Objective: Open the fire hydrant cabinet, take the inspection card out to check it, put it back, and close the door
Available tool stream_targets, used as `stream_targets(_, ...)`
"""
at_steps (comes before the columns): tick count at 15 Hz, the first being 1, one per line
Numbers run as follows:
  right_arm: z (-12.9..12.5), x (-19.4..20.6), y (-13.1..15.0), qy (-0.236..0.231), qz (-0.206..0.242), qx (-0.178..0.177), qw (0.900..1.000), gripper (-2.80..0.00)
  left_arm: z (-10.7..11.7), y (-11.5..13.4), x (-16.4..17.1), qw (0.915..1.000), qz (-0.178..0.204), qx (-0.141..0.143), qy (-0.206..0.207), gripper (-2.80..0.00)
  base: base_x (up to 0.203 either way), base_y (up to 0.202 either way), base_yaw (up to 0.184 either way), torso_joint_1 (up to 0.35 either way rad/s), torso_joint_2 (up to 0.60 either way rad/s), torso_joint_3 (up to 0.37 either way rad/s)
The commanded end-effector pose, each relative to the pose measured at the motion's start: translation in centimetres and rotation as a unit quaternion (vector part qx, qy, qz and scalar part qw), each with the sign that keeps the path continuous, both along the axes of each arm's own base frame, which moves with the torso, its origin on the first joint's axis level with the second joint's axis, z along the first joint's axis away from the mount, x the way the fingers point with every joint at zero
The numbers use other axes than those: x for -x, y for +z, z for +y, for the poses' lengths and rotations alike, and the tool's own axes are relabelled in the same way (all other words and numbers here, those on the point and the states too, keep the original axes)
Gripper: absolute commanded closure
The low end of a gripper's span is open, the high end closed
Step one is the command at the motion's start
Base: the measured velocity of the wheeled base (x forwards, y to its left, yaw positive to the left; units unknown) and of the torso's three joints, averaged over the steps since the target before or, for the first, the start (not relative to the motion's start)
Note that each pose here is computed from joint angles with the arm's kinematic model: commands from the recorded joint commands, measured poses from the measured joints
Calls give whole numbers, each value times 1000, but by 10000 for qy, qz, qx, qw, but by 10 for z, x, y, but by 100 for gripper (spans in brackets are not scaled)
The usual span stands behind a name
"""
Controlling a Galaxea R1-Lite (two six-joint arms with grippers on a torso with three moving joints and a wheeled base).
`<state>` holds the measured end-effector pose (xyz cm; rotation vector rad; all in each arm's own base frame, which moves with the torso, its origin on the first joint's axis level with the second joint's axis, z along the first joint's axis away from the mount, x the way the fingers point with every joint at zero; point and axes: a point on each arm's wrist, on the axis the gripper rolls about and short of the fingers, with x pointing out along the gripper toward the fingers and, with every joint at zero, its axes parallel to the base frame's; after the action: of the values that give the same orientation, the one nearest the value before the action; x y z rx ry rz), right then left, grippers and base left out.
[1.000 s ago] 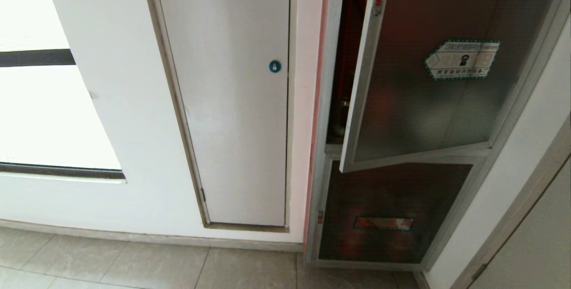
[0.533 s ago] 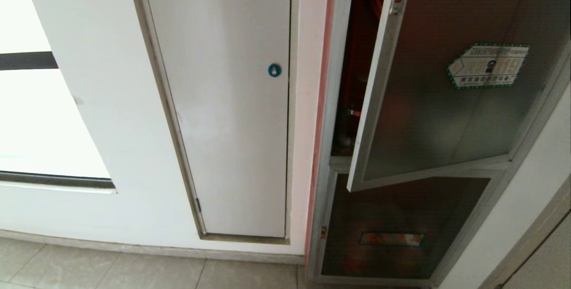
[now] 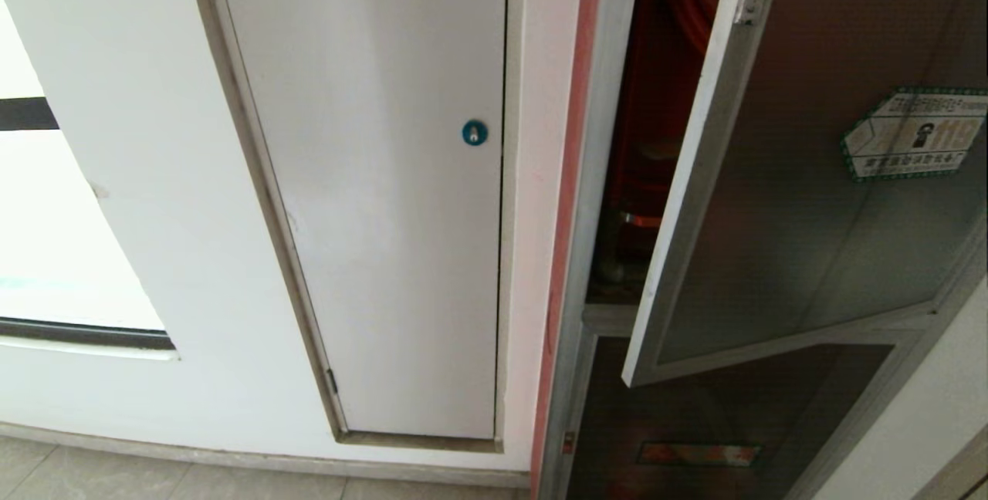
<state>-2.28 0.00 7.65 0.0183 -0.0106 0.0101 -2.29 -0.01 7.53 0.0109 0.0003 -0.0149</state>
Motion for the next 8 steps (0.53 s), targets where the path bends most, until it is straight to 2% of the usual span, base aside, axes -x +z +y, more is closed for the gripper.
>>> stream_targets(1,0,0,-1,4,31,0,10000,0,0,0,0,10000,6,1,-2,0,195,0,-1,2,2,-2)
stream_targets(8,0,0,-1,11,31,0,10000,0,0,0,0,10000,6,1,-2,0,196,0,1,3,2,2)
